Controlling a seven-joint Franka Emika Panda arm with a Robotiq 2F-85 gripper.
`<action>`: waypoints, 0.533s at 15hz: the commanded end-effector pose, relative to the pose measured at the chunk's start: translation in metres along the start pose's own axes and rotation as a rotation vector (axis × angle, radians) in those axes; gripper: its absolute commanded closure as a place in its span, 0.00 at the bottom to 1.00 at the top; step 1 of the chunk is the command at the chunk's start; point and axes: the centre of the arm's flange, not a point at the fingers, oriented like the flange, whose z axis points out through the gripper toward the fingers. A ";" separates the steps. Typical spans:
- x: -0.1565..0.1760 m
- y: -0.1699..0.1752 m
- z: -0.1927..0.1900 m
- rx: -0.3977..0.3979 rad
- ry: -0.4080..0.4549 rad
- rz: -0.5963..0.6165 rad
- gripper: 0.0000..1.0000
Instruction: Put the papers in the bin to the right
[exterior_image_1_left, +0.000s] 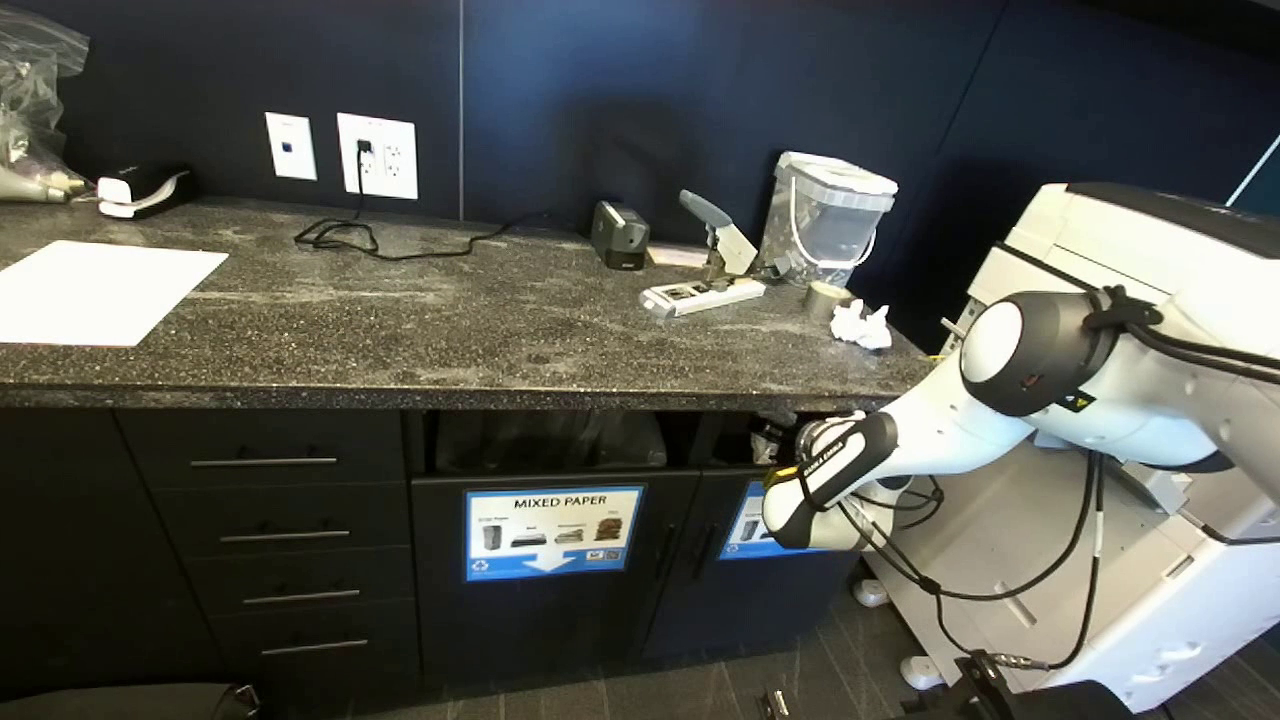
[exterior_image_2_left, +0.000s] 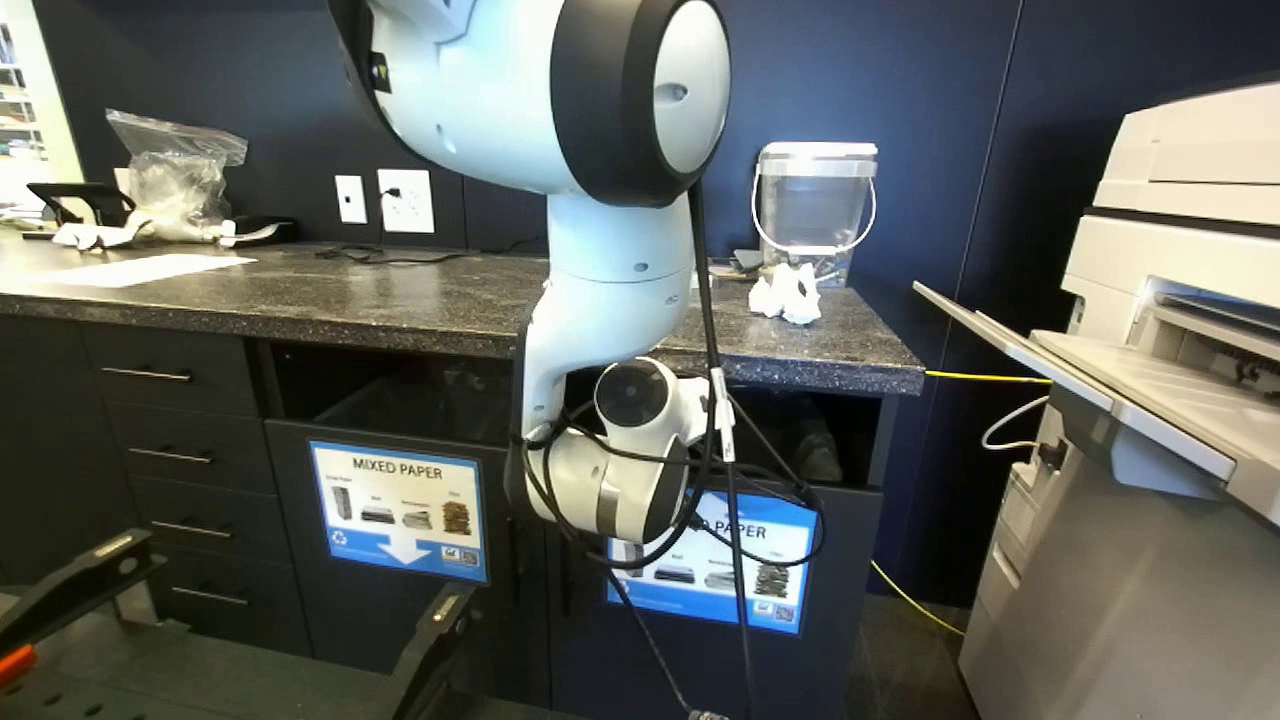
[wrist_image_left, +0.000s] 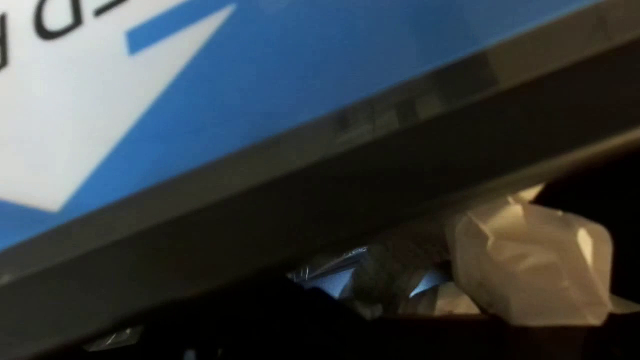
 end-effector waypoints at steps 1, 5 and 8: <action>0.028 -0.002 -0.039 0.027 0.019 -0.092 0.01; 0.047 0.001 -0.057 0.035 0.054 -0.140 0.00; 0.048 0.001 -0.070 0.035 -0.018 -0.195 0.00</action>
